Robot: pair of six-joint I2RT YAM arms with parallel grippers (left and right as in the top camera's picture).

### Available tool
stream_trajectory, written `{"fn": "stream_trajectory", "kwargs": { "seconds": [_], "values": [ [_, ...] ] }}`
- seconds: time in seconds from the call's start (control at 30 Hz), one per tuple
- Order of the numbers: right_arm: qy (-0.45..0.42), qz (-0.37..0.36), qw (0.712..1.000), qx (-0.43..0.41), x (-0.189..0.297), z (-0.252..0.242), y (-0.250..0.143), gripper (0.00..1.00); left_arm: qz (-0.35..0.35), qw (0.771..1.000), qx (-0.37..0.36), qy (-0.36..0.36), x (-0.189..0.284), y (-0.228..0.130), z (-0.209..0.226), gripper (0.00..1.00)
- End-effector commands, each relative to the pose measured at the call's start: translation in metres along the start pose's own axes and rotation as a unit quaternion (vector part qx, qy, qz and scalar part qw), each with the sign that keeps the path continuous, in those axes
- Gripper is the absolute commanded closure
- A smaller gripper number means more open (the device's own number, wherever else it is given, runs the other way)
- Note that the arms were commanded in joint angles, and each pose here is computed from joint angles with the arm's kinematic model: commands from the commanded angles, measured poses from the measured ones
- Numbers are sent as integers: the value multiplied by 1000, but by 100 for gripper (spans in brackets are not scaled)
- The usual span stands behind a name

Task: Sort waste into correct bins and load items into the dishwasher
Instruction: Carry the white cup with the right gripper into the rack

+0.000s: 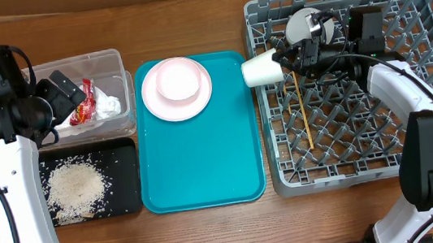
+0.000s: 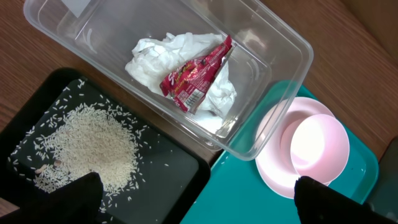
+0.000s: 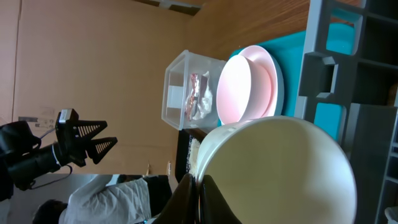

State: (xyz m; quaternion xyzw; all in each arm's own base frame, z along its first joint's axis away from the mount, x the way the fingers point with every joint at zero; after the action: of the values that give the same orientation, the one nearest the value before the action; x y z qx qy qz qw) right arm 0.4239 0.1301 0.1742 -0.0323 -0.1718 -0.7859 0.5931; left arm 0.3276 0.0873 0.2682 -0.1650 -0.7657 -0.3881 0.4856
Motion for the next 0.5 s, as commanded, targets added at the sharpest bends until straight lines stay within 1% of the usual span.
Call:
{"fn": "stream_trajectory", "kwargs": {
  "seconds": [0.0, 0.13, 0.27, 0.47],
  "values": [
    [0, 1, 1000, -8, 1, -6, -2, 93, -17, 1000, -7, -4, 10, 4, -3, 0],
    [-32, -7, 999, -10, 3, -19, -4, 89, -17, 1000, -7, -4, 10, 4, -3, 0],
    [-65, -12, 998, -19, 4, -31, -6, 89, -17, 1000, -7, -4, 10, 4, -3, 0],
    [-70, -21, 997, -23, 14, -36, -3, 90, -17, 1000, -7, -4, 10, 4, -3, 0]
  ]
}}
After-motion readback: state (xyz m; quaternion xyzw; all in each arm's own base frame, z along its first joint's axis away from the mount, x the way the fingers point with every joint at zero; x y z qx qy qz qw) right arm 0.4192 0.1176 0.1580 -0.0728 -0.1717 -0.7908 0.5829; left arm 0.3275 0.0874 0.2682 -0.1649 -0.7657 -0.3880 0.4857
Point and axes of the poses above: each gripper's point midway between its finger pads, its own x axis back along the fingers, its own z axis along the line the jaws close on, y = z × x, the point moved 2 cm from there along x, back along the fingers, and after that the axes turned 1 degree about -x, right-handed, at the moved point
